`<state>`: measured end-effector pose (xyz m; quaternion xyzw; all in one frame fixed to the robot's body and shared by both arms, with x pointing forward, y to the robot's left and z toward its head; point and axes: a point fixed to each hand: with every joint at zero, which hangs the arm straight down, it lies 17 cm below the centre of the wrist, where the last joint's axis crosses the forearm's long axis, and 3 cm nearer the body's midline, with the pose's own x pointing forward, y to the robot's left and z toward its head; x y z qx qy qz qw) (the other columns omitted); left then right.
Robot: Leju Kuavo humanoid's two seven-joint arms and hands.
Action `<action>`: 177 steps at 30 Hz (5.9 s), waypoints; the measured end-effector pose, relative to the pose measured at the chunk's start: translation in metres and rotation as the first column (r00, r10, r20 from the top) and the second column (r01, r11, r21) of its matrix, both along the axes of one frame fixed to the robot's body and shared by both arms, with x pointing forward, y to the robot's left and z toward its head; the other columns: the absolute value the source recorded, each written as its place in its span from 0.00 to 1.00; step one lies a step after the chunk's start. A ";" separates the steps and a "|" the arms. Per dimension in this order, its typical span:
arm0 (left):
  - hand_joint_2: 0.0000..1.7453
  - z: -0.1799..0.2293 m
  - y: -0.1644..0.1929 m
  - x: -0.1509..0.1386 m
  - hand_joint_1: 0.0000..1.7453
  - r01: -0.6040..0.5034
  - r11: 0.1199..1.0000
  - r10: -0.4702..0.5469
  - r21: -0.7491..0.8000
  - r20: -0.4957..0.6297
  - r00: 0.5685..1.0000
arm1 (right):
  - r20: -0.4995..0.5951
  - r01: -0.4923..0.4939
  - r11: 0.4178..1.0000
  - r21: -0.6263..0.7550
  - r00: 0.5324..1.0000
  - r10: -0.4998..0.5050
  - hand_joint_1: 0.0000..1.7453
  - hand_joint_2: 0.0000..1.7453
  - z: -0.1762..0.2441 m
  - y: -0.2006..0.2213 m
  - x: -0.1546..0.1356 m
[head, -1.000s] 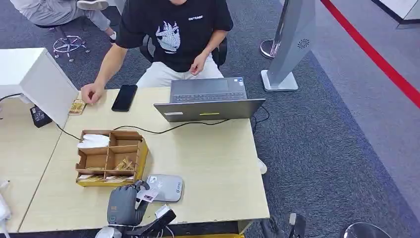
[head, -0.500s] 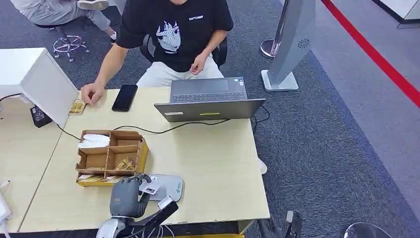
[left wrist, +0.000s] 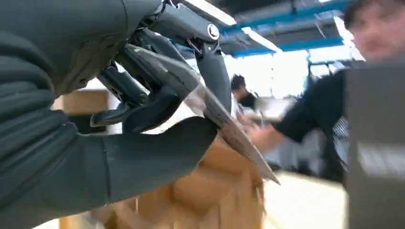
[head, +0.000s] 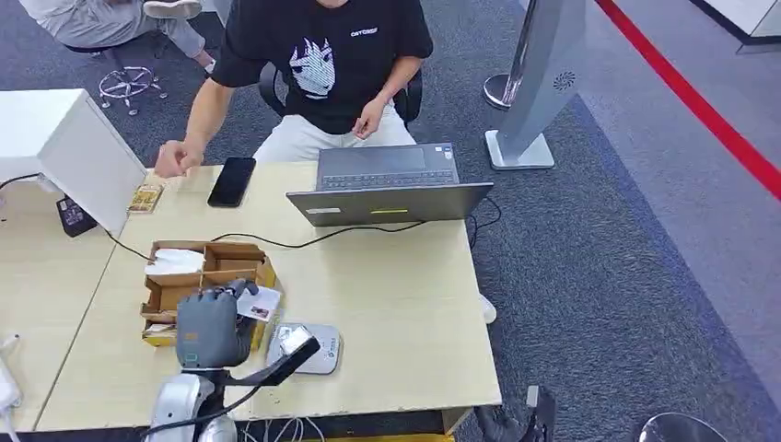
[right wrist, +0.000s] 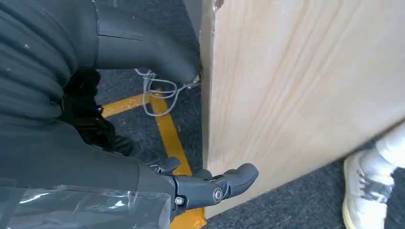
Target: Pass the card to the sensor for recognition and then transmit it.
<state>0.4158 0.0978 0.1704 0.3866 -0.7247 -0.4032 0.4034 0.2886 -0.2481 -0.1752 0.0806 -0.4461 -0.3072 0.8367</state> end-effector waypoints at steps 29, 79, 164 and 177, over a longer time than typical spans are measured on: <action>1.00 0.039 0.185 0.096 0.00 -0.365 0.909 0.357 0.200 0.073 0.931 | 0.007 -0.128 0.992 0.001 0.992 0.128 0.00 1.00 0.009 0.032 0.020; 1.00 -0.126 0.078 -0.054 0.00 0.067 0.923 0.014 0.378 -0.206 0.978 | 0.023 -0.019 1.000 0.008 1.000 0.019 0.00 1.00 0.005 0.011 0.005; 1.00 -0.127 0.105 -0.026 0.00 -0.032 0.940 0.086 0.338 -0.146 0.985 | 0.033 -0.059 0.998 0.019 0.998 0.059 0.00 1.00 0.007 0.024 0.006; 1.00 -0.127 0.103 -0.026 0.00 -0.032 0.942 0.086 0.334 -0.147 0.985 | 0.033 -0.059 0.998 0.018 0.998 0.058 0.00 1.00 0.007 0.024 0.006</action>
